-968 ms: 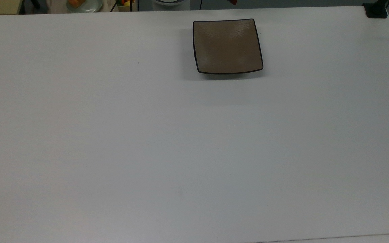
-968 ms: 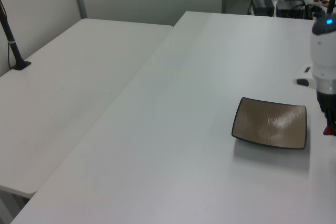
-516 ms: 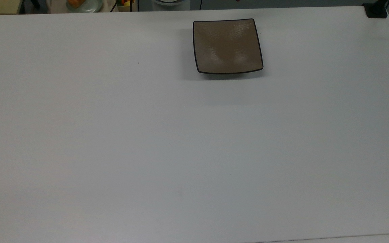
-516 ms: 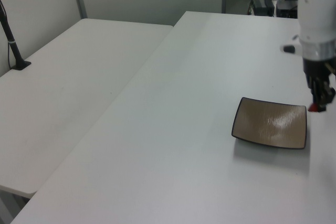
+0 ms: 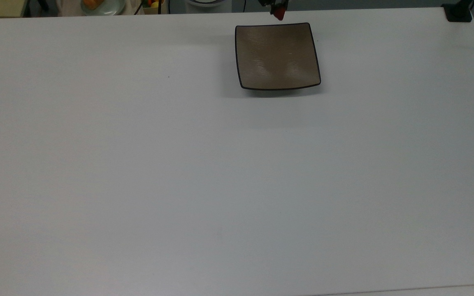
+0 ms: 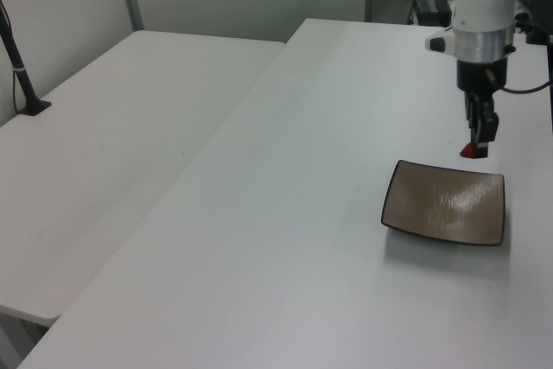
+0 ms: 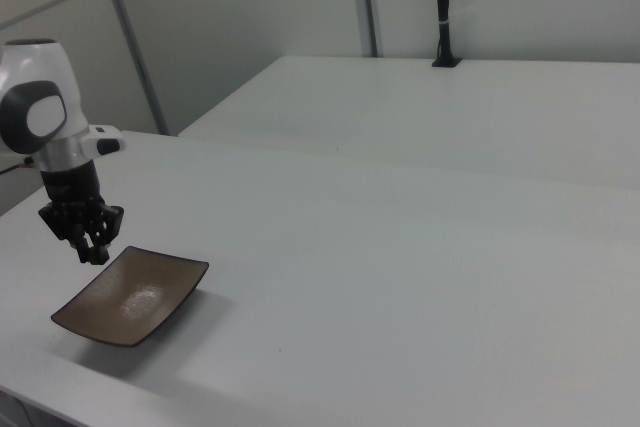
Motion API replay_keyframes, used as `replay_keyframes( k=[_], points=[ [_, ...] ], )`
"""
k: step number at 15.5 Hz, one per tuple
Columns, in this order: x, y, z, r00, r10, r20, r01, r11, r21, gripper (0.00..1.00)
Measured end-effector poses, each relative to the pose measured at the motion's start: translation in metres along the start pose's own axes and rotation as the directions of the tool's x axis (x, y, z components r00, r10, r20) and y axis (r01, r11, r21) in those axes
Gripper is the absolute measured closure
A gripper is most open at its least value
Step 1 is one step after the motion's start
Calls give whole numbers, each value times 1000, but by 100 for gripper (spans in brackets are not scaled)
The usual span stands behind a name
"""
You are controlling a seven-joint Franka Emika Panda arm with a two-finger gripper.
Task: Strawberries on a ceramic plate
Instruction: 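Carry the strawberry over the plate center and lower it, then open the gripper to release the strawberry onto the plate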
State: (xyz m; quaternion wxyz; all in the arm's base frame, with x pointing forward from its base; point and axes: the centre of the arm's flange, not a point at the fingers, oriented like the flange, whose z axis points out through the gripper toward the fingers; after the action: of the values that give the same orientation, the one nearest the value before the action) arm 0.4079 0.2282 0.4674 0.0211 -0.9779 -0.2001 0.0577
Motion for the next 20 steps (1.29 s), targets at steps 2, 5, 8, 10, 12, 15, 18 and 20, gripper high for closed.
replay_keyframes(
  k=[2, 5, 8, 10, 12, 15, 18, 20],
  points=[
    [10, 2, 9, 1000, 4, -16, -4, 1000, 5, 69],
    [24, 9, 27, 1000, 16, -17, -16, 1000, 13, 69],
    [37, 14, 48, 1000, 27, -14, -27, 999, 20, 69],
    [42, 18, 61, 999, 35, -7, -34, 999, 23, 69],
    [48, 21, 74, 999, 39, -2, -39, 999, 27, 69],
    [55, 23, 93, 999, 43, 14, -43, 999, 31, 69],
    [60, 24, 108, 999, 45, 18, -46, 998, 34, 69],
    [61, 25, 112, 999, 46, 23, -47, 998, 35, 69]
  ],
)
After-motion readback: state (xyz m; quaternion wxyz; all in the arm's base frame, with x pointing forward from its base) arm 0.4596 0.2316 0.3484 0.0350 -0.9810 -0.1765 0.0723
